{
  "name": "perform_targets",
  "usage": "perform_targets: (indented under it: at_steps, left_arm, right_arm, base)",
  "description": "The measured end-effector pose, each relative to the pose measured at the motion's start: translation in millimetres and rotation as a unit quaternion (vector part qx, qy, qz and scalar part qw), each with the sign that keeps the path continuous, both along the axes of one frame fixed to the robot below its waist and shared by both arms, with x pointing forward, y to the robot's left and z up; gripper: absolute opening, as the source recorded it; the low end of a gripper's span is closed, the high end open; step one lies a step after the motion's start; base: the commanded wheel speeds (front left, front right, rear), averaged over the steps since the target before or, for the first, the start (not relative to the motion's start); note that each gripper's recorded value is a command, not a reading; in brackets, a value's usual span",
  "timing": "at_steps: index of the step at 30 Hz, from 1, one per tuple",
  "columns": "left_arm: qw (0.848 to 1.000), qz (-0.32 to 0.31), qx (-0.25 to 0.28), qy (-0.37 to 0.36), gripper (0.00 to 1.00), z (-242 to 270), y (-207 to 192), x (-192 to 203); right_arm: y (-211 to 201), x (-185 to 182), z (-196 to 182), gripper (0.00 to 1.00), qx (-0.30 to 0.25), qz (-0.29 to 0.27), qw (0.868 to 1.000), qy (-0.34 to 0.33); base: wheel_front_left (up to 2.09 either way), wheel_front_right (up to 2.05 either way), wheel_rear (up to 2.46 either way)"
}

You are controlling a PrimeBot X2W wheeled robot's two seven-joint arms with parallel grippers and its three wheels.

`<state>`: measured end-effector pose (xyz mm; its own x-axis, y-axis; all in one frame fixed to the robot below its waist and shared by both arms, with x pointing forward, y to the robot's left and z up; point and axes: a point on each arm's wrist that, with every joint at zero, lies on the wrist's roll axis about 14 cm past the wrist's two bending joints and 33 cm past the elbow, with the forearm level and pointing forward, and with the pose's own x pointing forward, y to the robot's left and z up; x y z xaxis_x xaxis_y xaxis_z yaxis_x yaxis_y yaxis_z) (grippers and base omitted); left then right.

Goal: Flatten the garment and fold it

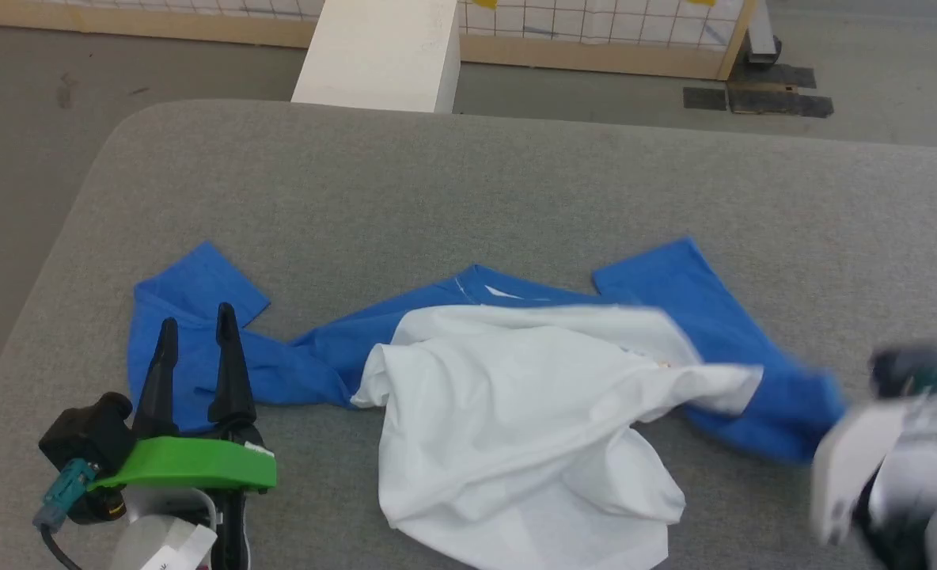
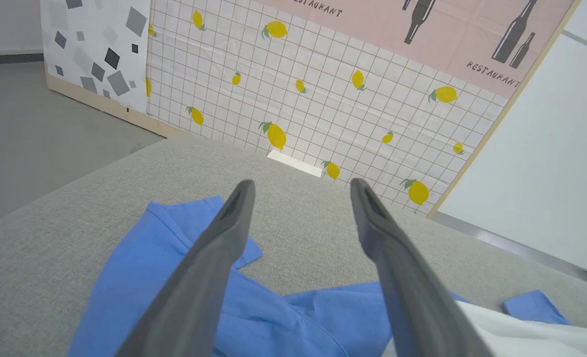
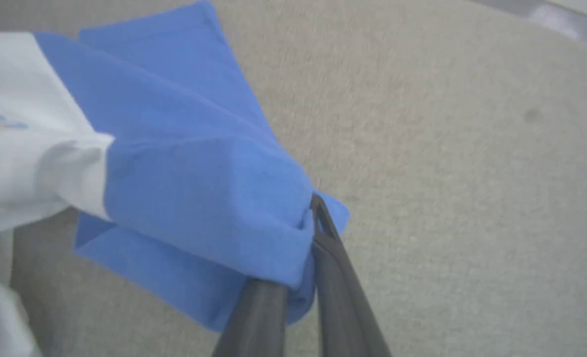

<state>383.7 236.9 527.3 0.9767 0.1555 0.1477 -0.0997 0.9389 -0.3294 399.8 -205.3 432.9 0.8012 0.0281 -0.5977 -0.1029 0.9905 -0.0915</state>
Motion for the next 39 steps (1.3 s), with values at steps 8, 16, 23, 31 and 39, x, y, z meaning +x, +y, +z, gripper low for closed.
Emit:
perform_targets:
  at_steps: [8,16,23,31,39]
  left_arm:
    - [1.000,-0.008,-0.005,0.009,1.00,-6,-6,-4]
    - [1.000,-0.021,-0.009,0.013,1.00,-8,-13,-10]
    - [0.999,-0.047,-0.014,0.022,1.00,0,-25,-8]
    - [0.976,-0.137,-0.005,0.170,1.00,-20,-60,35]
    - [0.886,-0.164,0.095,0.423,1.00,-82,-51,63]
  right_arm:
    - [22,-76,-59,0.00,0.048,-0.012,0.993,0.107]
    - [4,-64,-26,1.00,0.145,-0.083,0.986,0.019]
    - [-47,-53,25,1.00,0.211,-0.166,0.959,-0.095]
    - [-80,-47,45,1.00,0.220,-0.212,0.941,-0.144]
    - [-72,-23,39,1.00,0.222,-0.204,0.944,-0.138]
  base:
    - [0.00,0.00,0.00]
    - [0.00,0.00,0.00]
    - [0.00,0.00,0.00]
    - [0.00,0.00,0.00]
    - [0.00,0.00,0.00]
